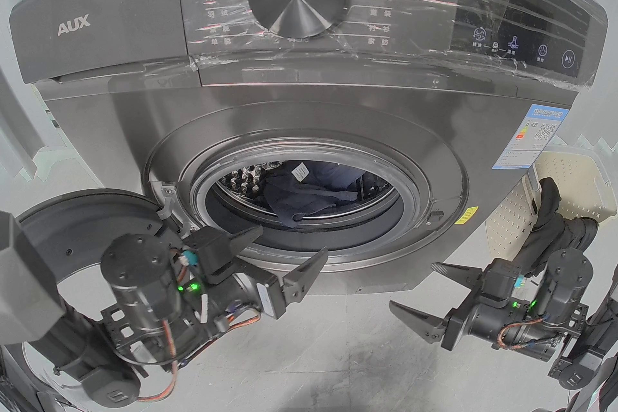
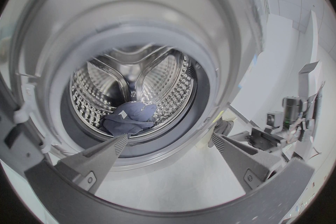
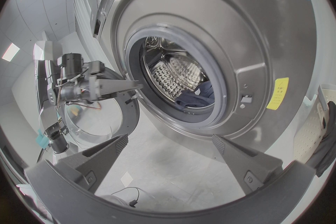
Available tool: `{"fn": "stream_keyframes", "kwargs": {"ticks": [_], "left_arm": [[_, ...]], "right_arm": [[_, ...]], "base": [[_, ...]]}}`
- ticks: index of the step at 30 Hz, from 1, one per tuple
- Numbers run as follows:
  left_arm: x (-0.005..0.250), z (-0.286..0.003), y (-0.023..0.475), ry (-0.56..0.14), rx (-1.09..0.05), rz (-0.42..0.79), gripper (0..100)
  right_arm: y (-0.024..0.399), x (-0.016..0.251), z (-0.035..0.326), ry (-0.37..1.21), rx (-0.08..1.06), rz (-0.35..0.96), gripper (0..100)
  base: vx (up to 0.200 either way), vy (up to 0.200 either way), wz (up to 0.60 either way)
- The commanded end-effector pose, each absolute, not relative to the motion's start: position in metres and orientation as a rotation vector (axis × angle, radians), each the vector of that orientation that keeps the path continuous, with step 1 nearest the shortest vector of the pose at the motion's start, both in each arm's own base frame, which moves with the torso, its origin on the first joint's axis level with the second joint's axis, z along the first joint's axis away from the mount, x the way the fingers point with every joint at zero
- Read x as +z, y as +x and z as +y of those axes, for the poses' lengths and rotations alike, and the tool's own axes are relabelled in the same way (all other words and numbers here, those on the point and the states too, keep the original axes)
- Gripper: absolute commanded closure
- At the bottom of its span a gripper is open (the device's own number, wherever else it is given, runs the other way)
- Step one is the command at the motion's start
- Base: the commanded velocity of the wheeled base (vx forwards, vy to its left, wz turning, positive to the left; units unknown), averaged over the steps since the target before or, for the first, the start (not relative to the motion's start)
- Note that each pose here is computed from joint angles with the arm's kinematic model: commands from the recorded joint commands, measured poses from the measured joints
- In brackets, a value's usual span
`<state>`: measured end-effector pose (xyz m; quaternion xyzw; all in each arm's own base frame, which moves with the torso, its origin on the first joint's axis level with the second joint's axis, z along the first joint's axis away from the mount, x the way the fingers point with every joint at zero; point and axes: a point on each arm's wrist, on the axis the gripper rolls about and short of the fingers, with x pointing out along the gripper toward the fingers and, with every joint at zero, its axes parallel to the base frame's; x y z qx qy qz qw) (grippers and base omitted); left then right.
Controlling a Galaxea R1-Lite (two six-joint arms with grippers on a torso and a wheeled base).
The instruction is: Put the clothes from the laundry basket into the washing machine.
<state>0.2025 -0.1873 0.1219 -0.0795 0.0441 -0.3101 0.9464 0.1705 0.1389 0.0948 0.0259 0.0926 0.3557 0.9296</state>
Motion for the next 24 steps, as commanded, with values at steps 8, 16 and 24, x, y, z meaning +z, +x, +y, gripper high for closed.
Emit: {"fn": "stream_keyframes", "kwargs": {"ticks": [8, 16, 24], "left_arm": [[0.146, -0.146, 0.150, -0.225, -0.654, -0.015, 0], [0.144, -0.138, 0.140, -0.172, -0.645, -0.034, 0], [0.147, -0.111, 0.118, -0.144, -0.624, -0.077, 0]], "right_arm": [[0.157, 0.117, 0.094, 0.090, 0.591, 0.089, 0], [0.152, 0.127, 0.085, 0.100, 0.550, 0.041, 0], [0.127, 0.134, 0.059, 0.091, 0.472, 0.103, 0]], "base": [[0.000, 0.000, 0.00], [-0.125, 0.000, 0.00], [-0.100, 0.000, 0.00]]}}
